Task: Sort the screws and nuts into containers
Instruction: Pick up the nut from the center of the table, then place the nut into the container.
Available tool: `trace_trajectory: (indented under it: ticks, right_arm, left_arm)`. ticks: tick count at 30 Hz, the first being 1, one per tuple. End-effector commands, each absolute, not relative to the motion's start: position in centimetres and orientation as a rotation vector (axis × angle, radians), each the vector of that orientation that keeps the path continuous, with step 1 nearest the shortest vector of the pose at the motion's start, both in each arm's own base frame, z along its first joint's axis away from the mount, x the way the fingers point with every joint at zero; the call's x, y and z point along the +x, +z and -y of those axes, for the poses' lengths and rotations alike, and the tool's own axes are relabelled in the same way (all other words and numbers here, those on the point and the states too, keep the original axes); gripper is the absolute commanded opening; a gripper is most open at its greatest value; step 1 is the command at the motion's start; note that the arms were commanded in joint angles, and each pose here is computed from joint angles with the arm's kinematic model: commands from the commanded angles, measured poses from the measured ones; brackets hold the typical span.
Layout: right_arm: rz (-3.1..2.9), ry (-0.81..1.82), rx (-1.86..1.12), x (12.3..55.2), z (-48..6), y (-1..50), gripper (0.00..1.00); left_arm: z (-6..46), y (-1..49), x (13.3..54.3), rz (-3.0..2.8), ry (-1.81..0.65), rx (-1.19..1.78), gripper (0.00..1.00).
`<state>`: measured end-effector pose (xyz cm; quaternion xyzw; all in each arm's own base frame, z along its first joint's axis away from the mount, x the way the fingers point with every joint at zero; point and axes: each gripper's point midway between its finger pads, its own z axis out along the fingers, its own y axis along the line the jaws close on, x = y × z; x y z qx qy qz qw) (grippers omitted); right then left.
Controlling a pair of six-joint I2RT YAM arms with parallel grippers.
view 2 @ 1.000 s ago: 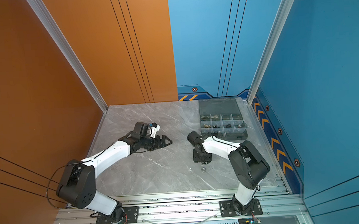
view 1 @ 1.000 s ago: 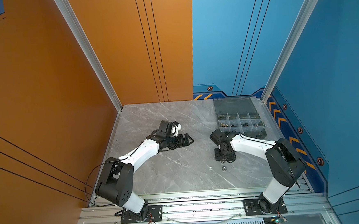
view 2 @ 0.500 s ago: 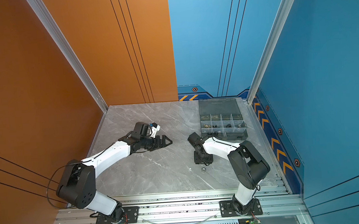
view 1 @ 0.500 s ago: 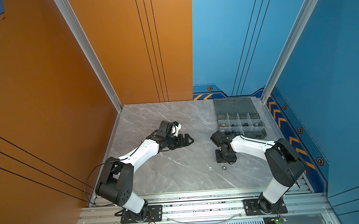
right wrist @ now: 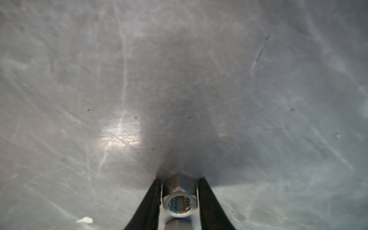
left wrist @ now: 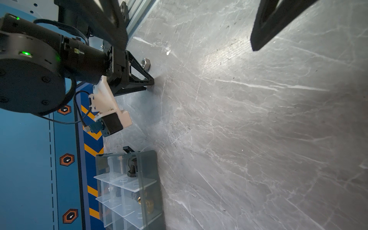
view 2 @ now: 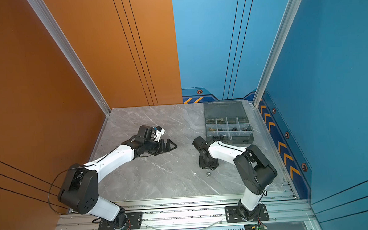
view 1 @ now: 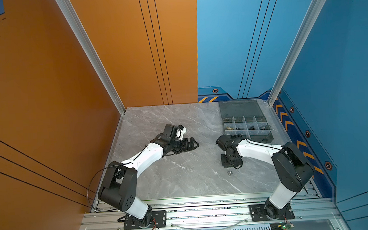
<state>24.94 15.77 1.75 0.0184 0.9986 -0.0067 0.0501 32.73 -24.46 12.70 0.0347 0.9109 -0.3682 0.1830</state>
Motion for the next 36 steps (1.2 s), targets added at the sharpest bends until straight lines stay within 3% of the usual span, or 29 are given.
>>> trace_trajectory:
  ticks: [1,9,13,20,27,36]
  right_arm:
    - [-3.051,-0.053,0.047,24.2,-15.0,1.7,0.22]
    - [-2.953,0.126,0.082,26.6,-14.9,5.3,0.0]
    - [-2.843,0.208,0.189,29.8,-12.3,9.2,0.0]
    - [-2.646,0.108,0.474,36.5,-1.6,14.2,0.0]
    - [-2.493,0.076,0.765,42.0,7.7,14.8,0.0]
    - [-2.446,0.054,0.876,46.8,12.0,11.9,0.0]
  left_arm:
    - [24.4,11.9,32.4,-2.6,-1.018,0.079,0.98]
    - [24.4,12.2,32.4,-2.593,-1.022,0.082,0.98]
    - [24.4,12.4,32.5,-2.589,-1.026,0.083,0.98]
    - [24.6,12.7,32.7,-2.575,-1.036,0.081,0.98]
    - [24.5,12.6,32.6,-2.572,-1.035,0.073,0.98]
    - [24.6,12.6,32.6,-2.574,-1.03,0.072,0.98]
